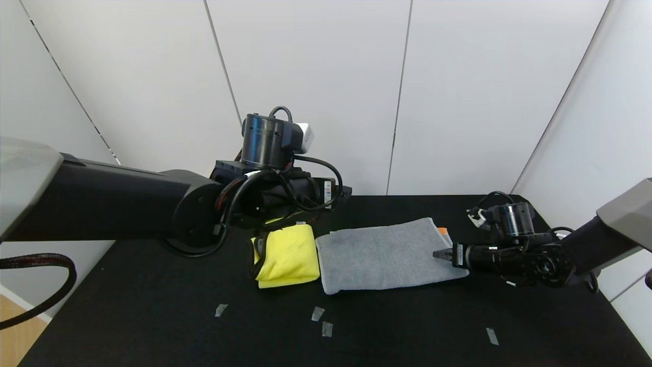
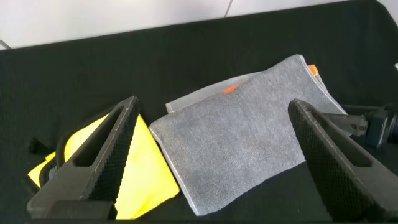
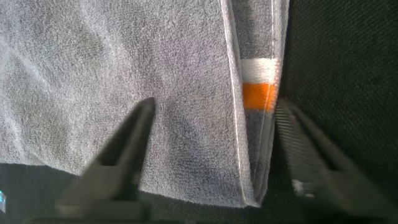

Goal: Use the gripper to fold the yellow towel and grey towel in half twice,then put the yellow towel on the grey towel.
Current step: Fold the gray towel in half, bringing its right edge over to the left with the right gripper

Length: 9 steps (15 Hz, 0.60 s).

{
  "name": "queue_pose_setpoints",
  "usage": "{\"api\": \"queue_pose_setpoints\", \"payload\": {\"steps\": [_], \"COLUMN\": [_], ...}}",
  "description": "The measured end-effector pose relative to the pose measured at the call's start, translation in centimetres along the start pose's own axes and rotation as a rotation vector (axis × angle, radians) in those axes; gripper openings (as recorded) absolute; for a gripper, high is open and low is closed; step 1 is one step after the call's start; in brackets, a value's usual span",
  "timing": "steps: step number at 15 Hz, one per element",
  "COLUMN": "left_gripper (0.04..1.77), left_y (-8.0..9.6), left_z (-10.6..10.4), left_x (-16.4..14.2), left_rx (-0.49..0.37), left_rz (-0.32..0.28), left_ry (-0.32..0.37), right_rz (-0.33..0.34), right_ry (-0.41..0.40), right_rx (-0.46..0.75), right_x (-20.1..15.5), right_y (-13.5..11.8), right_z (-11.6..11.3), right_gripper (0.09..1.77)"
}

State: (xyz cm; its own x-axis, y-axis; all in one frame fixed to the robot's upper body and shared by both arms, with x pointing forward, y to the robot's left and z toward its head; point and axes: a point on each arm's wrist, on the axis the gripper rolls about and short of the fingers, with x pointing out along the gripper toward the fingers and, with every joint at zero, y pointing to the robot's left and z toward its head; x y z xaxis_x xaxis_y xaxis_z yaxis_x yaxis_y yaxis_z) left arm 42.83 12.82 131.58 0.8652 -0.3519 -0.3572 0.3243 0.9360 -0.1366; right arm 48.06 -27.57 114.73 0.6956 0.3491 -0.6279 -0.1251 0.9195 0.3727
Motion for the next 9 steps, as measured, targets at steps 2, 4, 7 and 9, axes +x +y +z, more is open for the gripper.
{"api": "queue_pose_setpoints", "payload": {"steps": [2,4,7,9], "left_gripper": [1.71,1.71,1.71,1.71], "left_y": [0.03,0.05,0.09,0.15], "left_z": [0.01,0.06,0.11,0.14], "left_x": [0.0,-0.02,-0.03,-0.02], "left_rx": [0.0,-0.001,-0.001,-0.002], "left_rz": [0.001,0.002,0.002,0.003], "left_ry": [0.0,-0.002,-0.003,-0.004], "right_rz": [0.0,0.0,0.0,0.003], "right_ry": [0.0,0.0,-0.002,-0.01], "right_rx": [0.0,0.0,0.012,0.014], "right_x": [0.0,0.0,-0.02,-0.04], "right_y": [-0.01,-0.01,-0.02,-0.06], "right_z": [-0.03,-0.03,-0.04,0.04], "right_gripper": [1.02,0.81,0.15,0.15]}}
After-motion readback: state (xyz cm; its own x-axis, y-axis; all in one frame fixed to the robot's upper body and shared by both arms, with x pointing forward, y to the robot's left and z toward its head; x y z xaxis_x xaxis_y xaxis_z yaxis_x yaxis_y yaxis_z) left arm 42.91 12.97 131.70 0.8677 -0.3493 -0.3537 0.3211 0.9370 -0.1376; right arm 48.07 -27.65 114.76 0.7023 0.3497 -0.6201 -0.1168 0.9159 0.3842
